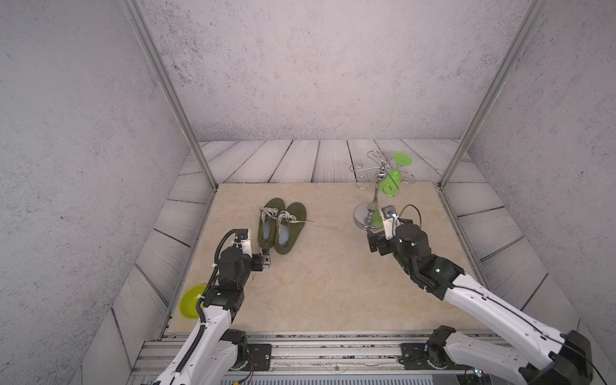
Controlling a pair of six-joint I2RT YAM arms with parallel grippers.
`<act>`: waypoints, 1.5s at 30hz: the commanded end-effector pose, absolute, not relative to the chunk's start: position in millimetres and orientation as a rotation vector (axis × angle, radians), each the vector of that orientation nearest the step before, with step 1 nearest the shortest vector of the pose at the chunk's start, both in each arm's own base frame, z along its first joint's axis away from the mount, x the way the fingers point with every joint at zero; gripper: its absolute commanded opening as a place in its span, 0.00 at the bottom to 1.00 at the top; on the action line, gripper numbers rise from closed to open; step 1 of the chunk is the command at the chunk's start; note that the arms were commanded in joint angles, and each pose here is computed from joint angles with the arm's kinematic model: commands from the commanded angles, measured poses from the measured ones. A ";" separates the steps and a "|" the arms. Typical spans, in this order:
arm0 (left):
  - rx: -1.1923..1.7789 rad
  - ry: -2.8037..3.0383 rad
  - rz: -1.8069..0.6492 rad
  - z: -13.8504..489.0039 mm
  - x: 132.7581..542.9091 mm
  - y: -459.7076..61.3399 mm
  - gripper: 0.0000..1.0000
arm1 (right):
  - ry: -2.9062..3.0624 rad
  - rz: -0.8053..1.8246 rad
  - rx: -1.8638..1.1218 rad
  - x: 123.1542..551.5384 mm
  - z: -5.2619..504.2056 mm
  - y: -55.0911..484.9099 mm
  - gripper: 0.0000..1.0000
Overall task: Insert the insole into the shoe
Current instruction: Reset both arms
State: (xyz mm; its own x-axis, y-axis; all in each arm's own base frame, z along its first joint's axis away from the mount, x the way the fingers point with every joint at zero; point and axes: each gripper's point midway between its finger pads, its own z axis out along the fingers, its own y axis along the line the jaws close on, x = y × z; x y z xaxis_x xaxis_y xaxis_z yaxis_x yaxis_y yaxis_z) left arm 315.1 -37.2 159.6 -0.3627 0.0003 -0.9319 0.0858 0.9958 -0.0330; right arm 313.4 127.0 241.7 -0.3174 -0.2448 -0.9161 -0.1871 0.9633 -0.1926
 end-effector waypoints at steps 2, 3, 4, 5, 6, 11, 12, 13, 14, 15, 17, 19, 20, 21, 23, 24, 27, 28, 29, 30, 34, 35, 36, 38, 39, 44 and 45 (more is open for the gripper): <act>0.108 1.878 0.068 155.4 340.3 -24.6 0.96 | 1.873 -0.263 -0.091 310.2 208.5 49.0 0.99; 0.118 1.888 0.086 148.1 344.9 -23.9 0.96 | 1.869 -0.286 -0.060 309.1 200.6 36.7 0.99; 0.107 1.898 0.108 140.8 347.9 -20.7 0.96 | 1.857 -0.303 0.015 309.1 197.2 22.5 0.99; 0.081 1.900 0.143 134.5 351.0 -14.7 0.96 | 1.854 -0.283 0.082 310.6 193.0 12.7 0.99; 0.072 1.892 0.177 130.2 354.7 -10.4 0.96 | 1.849 -0.266 0.118 313.7 188.7 6.4 0.99; 0.076 1.862 0.237 132.6 379.6 -6.4 0.96 | 1.842 -0.346 0.207 333.0 159.1 -20.1 0.99; 0.048 1.881 0.242 130.1 384.0 -2.9 0.96 | 1.852 -0.350 0.178 339.2 151.3 -18.2 0.99; 0.041 1.887 0.235 126.5 387.0 -2.7 0.96 | 1.855 -0.356 0.176 343.6 144.8 -18.9 0.99; 0.030 1.893 0.238 119.8 389.0 -0.9 0.96 | 1.851 -0.361 0.188 348.1 137.6 -20.7 0.99; 0.010 1.880 0.250 115.5 390.7 2.2 0.96 | 1.841 -0.352 0.182 353.2 132.3 -20.0 0.99; -0.034 1.840 0.259 116.0 392.1 8.5 0.96 | 1.821 -0.350 0.161 361.9 131.6 -19.2 0.99; -0.049 1.859 0.242 112.4 392.2 11.2 0.96 | 1.834 -0.304 0.147 372.0 125.8 -19.2 0.99; -0.055 1.891 0.238 105.3 391.8 12.8 0.96 | 1.854 -0.285 0.152 374.8 118.2 -20.7 0.99; -0.046 1.887 0.236 103.3 395.3 11.9 0.96 | 1.849 -0.271 0.157 376.2 113.1 -21.6 0.99; -0.048 1.875 0.226 104.6 399.0 12.5 0.96 | 1.828 -0.253 0.144 375.3 104.2 -19.8 0.99; -0.047 1.891 0.220 103.3 399.9 12.8 0.96 | 1.820 -0.252 0.123 376.1 102.5 -17.9 0.99; -0.045 1.943 0.185 99.8 402.7 13.4 0.96 | 1.887 -0.255 0.127 381.2 97.3 -17.8 0.99; -0.048 1.942 0.184 99.7 403.8 14.7 0.96 | 1.897 -0.263 0.133 384.8 97.2 -18.8 0.99; -0.049 1.949 0.178 99.0 403.8 14.9 0.96 | 1.911 -0.286 0.144 389.0 95.6 -21.7 0.99; -0.049 1.954 0.176 98.7 404.1 15.2 0.96 | 1.933 -0.302 0.160 391.4 93.7 -24.3 0.99; -0.053 1.963 0.158 97.9 406.0 16.4 0.96 | 1.956 -0.275 0.199 394.1 92.4 -30.9 0.99; -0.054 1.964 0.157 97.7 405.6 16.6 0.96 | 1.954 -0.278 0.200 394.4 92.8 -31.5 0.99; -0.053 1.964 0.157 97.7 405.7 16.6 0.96 | 1.955 -0.276 0.199 394.0 92.6 -31.1 0.99; -0.055 1.964 0.158 97.7 405.6 17.1 0.96 | 1.955 -0.277 0.199 394.3 92.8 -31.4 0.99; -0.055 1.962 0.158 98.1 405.7 17.0 0.96 | 1.954 -0.277 0.200 394.3 93.1 -31.6 0.99; -0.055 1.963 0.158 97.7 405.6 17.4 0.96 | 1.962 -0.276 0.196 395.1 91.7 -30.9 0.99; -0.054 1.963 0.158 97.9 405.7 16.9 0.96 | 1.960 -0.276 0.194 395.8 91.9 -30.6 0.99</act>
